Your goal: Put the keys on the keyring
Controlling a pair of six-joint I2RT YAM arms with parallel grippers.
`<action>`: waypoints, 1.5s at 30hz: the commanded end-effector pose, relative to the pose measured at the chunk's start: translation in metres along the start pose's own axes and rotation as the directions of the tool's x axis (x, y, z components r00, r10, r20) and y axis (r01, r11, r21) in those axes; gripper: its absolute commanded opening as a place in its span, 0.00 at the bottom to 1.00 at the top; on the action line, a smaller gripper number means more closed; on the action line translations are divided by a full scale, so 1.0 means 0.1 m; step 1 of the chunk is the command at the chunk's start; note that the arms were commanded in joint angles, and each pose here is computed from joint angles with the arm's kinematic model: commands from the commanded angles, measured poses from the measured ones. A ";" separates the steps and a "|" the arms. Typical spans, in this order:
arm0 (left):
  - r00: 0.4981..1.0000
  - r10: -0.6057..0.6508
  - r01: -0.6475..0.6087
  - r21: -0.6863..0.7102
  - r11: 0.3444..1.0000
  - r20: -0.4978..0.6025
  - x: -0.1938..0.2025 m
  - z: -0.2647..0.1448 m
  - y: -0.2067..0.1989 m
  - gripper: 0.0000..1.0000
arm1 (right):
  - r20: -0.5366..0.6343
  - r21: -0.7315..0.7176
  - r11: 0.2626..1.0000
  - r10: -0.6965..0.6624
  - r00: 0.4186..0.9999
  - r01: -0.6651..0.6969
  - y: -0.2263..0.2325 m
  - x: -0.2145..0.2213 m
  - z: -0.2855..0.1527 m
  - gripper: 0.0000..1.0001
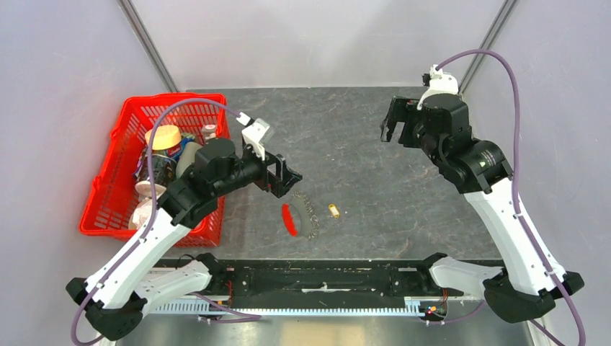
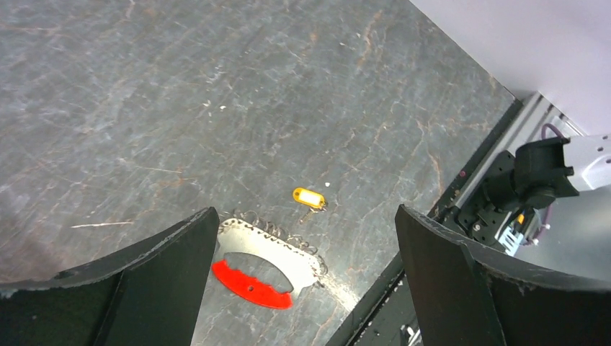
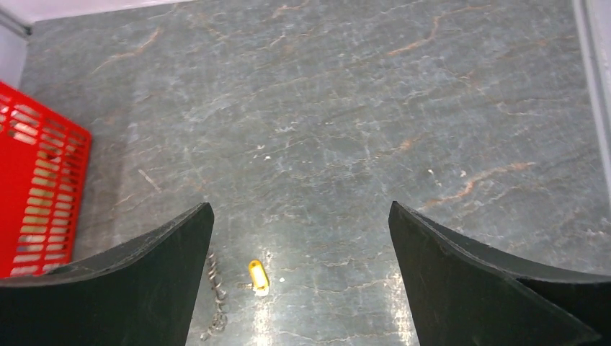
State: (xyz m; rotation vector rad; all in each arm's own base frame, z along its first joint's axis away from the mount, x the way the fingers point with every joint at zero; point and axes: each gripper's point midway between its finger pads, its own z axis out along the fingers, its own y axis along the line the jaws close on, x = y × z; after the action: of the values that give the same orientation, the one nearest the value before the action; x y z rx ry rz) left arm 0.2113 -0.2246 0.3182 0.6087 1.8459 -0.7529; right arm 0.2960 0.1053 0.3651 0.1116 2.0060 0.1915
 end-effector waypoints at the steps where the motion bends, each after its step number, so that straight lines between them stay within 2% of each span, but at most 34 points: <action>1: 1.000 -0.009 0.008 0.093 0.996 0.007 -0.02 0.09 -0.17 1.00 | 0.000 -0.129 0.991 -0.032 0.999 0.032 0.20 -0.05 -0.11 0.99; 6: 0.998 -0.044 0.048 0.112 0.993 -0.036 0.14 0.21 -0.19 0.98 | -0.093 -0.131 0.990 -0.064 0.994 0.051 0.21 0.24 0.03 0.99; 10: 0.995 -0.064 0.075 0.161 0.984 -0.071 0.29 0.26 -0.33 0.98 | -0.189 -0.199 0.979 -0.091 0.978 0.052 0.30 0.56 0.09 0.99; 14: 0.990 -0.094 0.111 0.153 0.982 -0.109 0.51 0.34 -0.34 0.95 | -0.327 -0.240 0.970 -0.114 0.938 0.035 0.31 1.06 0.15 0.95; 17: 0.978 -0.131 0.155 0.139 0.978 -0.164 0.69 0.42 -0.34 0.92 | -0.391 -0.225 0.974 -0.107 0.914 0.018 0.25 1.37 0.19 0.95; 22: 0.951 -0.165 0.197 0.102 0.975 -0.260 1.04 0.51 -0.36 0.85 | -0.484 -0.300 0.953 -0.118 0.867 -0.037 0.34 1.79 0.07 0.94; 26: 0.936 -0.204 0.225 0.041 0.974 -0.288 1.19 0.55 -0.29 0.82 | -0.530 -0.361 0.930 -0.145 0.836 -0.068 0.46 2.05 -0.03 0.91; 29: 0.923 -0.243 0.234 -0.068 0.970 -0.297 1.30 0.60 -0.12 0.78 | -0.543 -0.381 0.922 -0.168 0.823 -0.063 0.52 2.14 -0.06 0.90; 34: 0.890 -0.349 0.298 -0.205 0.932 -0.295 1.46 0.63 0.03 0.70 | -0.574 -0.428 0.900 -0.201 0.794 -0.081 0.73 2.36 -0.16 0.88; 38: 0.876 -0.383 0.323 -0.233 0.917 -0.294 1.58 0.57 0.06 0.63 | -0.609 -0.441 0.893 -0.230 0.759 -0.083 0.94 2.65 -0.22 0.87; 45: 0.868 -0.403 0.319 -0.296 0.900 -0.290 1.78 0.41 0.18 0.59 | -0.619 -0.423 0.902 -0.218 0.755 -0.085 1.22 2.96 -0.27 0.83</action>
State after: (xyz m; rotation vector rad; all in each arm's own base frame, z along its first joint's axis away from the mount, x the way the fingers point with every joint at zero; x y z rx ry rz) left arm 0.1849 -0.2379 0.1328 0.3304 2.3954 -0.6908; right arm 0.1393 0.2487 0.1343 -0.4694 2.6613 0.6727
